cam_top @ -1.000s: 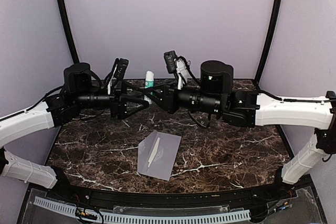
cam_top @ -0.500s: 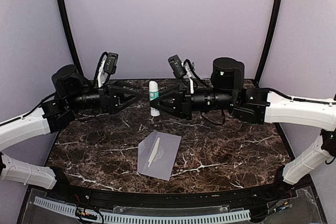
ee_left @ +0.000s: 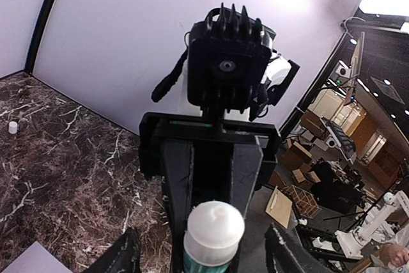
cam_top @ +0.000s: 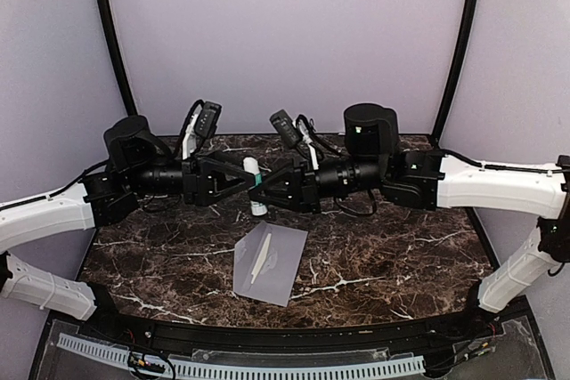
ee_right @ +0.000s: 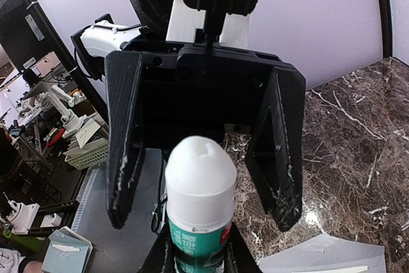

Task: Place the letter into the envelope and seal it
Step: Adjust the solid glue.

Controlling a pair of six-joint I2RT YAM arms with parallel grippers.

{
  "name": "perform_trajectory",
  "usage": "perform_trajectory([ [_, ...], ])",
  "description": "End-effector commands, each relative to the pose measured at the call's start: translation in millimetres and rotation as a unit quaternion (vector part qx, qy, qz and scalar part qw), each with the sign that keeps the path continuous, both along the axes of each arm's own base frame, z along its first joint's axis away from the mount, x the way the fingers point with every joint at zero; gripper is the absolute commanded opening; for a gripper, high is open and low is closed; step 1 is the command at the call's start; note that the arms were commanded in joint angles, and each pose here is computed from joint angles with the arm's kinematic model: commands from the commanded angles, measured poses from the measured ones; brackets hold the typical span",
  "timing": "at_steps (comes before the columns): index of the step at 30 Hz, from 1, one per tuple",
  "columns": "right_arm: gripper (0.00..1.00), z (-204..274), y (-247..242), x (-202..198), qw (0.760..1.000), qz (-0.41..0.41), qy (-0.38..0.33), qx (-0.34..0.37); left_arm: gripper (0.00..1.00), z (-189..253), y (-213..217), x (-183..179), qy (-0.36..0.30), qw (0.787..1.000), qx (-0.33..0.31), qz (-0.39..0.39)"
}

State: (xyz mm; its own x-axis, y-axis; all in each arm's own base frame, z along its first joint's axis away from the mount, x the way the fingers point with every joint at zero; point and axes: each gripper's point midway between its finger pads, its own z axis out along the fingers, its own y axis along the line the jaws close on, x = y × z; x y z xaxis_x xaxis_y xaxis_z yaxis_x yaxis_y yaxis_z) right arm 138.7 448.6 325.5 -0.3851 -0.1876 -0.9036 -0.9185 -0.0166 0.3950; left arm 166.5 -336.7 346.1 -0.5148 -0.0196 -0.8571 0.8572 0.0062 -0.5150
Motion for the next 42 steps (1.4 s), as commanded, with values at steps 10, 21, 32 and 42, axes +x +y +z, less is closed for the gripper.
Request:
perform_trajectory([
  [10, 0.03, 10, 10, 2, 1.000, 0.012, -0.007, 0.001, 0.42, 10, -7, -6, -0.015, 1.000, -0.008, -0.022],
  [21, 0.03, 11, 9, 3, 1.000, 0.008, -0.010, 0.001, 0.25, 9, -7, -6, -0.009, 1.000, -0.011, -0.019],
  [32, 0.29, 34, -9, 21, 0.995, -0.074, -0.027, 0.053, 0.11, 22, 1, 7, -0.013, 0.999, -0.039, 0.036],
  [42, 0.73, 62, -29, 11, 0.967, -0.102, 0.079, 0.219, 0.07, 60, 34, 31, -0.016, 0.972, -0.166, 0.163],
])
